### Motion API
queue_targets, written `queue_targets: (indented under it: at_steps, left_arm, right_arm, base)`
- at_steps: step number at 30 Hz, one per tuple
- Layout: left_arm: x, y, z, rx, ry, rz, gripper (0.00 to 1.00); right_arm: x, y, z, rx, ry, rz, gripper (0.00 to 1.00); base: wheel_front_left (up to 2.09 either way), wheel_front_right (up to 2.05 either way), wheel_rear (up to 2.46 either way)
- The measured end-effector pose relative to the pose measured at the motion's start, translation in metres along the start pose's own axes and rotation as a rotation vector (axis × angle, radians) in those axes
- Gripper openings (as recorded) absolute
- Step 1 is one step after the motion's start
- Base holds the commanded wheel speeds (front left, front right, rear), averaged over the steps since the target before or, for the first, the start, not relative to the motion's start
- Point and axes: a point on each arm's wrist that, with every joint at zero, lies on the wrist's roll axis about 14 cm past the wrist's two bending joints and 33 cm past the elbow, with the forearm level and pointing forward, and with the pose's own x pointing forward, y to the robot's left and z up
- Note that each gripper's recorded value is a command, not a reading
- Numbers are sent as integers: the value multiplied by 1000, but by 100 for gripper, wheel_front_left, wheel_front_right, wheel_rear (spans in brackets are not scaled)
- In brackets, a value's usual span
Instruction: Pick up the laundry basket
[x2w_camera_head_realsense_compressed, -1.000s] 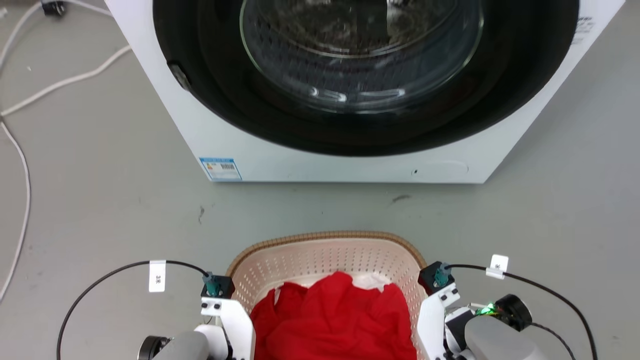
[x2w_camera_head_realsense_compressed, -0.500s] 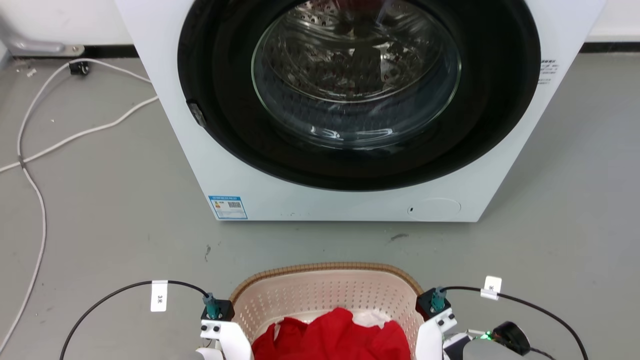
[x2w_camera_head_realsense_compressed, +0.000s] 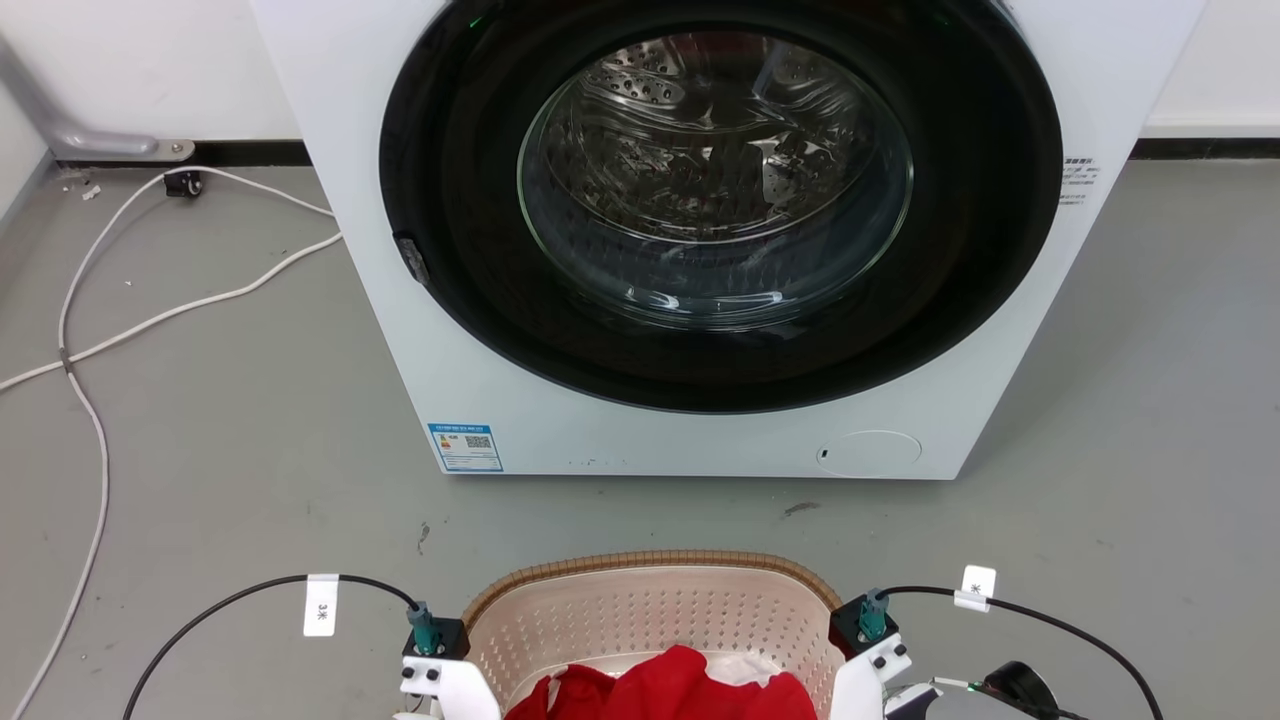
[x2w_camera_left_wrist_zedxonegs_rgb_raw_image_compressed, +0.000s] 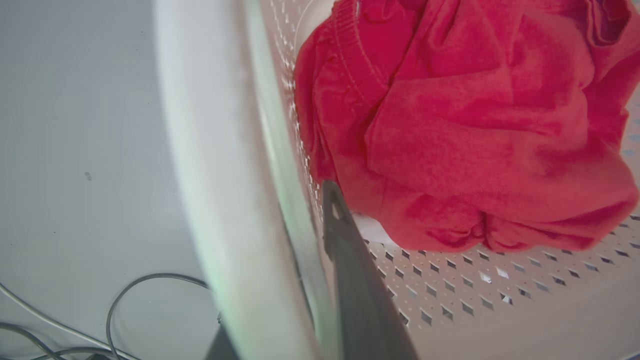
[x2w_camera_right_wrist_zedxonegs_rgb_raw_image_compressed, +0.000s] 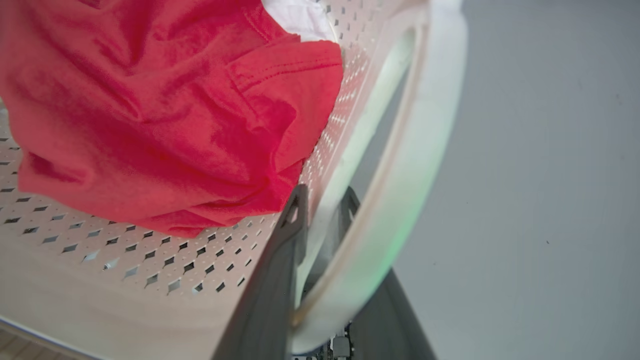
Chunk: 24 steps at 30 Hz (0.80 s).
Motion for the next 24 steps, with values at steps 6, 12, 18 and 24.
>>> queue_targets:
  at_steps: [6, 12, 18, 24]
  left_arm:
    - [-1, 0, -1, -4, -6, -1, 0]
    - [-1, -1, -1, -2, -15, -2, 0]
    - [-1, -2, 1, 7, -32, -2, 0]
    - [-1, -3, 1, 8, -37, -5, 0]
  right_arm:
    - [-1, 1, -1, -1, -1, 2, 0]
    - [-2, 0, 0, -4, -7, -1, 0]
    - [-3, -2, 2, -9, -21, -9, 0]
    - [-3, -3, 2, -9, -28, -13, 0]
  base:
    - [0, 0, 0]
    - [0, 0, 0]
    - [0, 0, 0]
    - [0, 0, 0]
